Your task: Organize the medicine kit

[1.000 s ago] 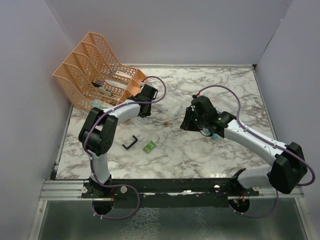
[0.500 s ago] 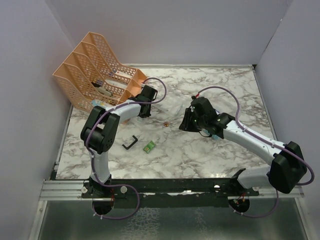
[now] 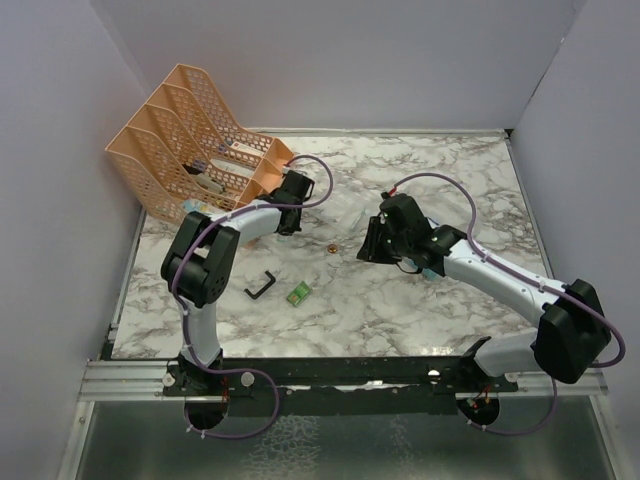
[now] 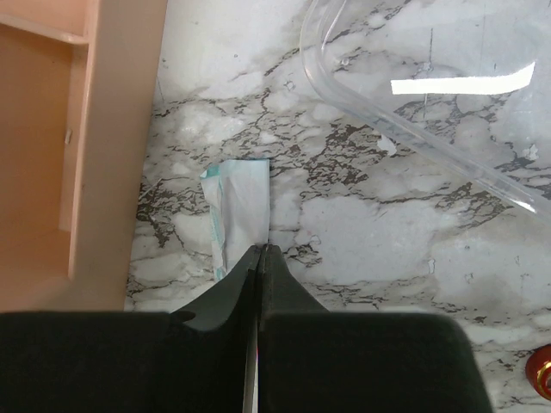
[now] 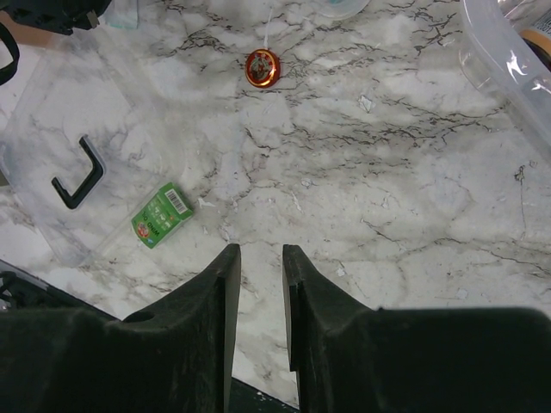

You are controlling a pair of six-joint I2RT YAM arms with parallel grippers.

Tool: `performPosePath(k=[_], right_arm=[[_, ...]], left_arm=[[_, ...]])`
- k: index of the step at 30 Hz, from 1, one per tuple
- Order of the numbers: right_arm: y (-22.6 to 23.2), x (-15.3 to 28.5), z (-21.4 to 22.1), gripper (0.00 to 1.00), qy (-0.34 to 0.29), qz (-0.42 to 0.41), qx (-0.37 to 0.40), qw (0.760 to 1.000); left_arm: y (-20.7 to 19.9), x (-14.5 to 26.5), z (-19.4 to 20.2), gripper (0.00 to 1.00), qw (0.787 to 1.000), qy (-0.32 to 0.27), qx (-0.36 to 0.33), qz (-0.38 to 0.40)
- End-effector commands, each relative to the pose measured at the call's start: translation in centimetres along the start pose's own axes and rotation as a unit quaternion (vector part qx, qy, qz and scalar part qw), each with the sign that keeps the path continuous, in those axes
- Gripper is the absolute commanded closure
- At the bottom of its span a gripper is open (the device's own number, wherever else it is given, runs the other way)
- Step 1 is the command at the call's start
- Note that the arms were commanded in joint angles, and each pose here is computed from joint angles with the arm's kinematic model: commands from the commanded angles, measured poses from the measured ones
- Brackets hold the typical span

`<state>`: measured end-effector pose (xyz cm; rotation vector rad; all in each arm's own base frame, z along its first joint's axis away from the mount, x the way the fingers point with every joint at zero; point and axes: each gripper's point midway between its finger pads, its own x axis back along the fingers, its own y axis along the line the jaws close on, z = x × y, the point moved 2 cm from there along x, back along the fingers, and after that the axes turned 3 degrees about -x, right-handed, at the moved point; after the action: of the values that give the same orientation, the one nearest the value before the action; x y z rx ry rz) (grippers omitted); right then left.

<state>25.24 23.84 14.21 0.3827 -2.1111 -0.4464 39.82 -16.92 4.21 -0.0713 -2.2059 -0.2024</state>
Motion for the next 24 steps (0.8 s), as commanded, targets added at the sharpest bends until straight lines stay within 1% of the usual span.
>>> performPosePath(k=[1, 5, 7, 10, 13, 17, 21, 24], right_arm=[[1.1, 0.4, -1.4, 0.74, -0.023, -0.014, 0.001, 1.0], [1.0, 1.0, -2.1, 0.74, -0.043, -0.009, -0.002, 0.999], [0.9, 1.2, -2.2, 0.74, -0.047, -0.008, -0.004, 0.999], [1.6, 2.0, -2.5, 0.74, -0.05, -0.026, -0.005, 0.998], [2.4, 2.8, -2.8, 0.74, -0.058, -0.047, -0.009, 0.997], [2.0, 3.8, -3.3, 0.74, -0.083, -0.041, -0.02, 0.996], [0.8, 4.8, -3.7, 0.74, -0.102, -0.008, -0.025, 0.994], [0.0, 5.2, -3.7, 0.74, -0.107, 0.012, -0.028, 0.994]], left_arm=[[-0.1, 2.3, -1.4, 1.0, 0.999, -0.026, 0.002, 0.031], [-1.7, 4.9, -3.0, 1.0, 0.994, -0.053, 0.0, 0.091], [-2.9, 6.3, -3.7, 1.0, 0.989, -0.063, 0.003, 0.135], [-5.4, 8.7, -5.0, 1.0, 0.972, -0.083, 0.01, 0.222], [-7.6, 10.3, -5.7, 1.0, 0.952, -0.094, -0.006, 0.292], [-9.8, 10.8, -6.2, 1.0, 0.939, -0.098, -0.038, 0.327], [-12.1, 10.2, -6.6, 1.0, 0.929, -0.094, -0.061, 0.353], [-13.4, 9.9, -7.7, 1.0, 0.922, -0.104, -0.076, 0.364]])
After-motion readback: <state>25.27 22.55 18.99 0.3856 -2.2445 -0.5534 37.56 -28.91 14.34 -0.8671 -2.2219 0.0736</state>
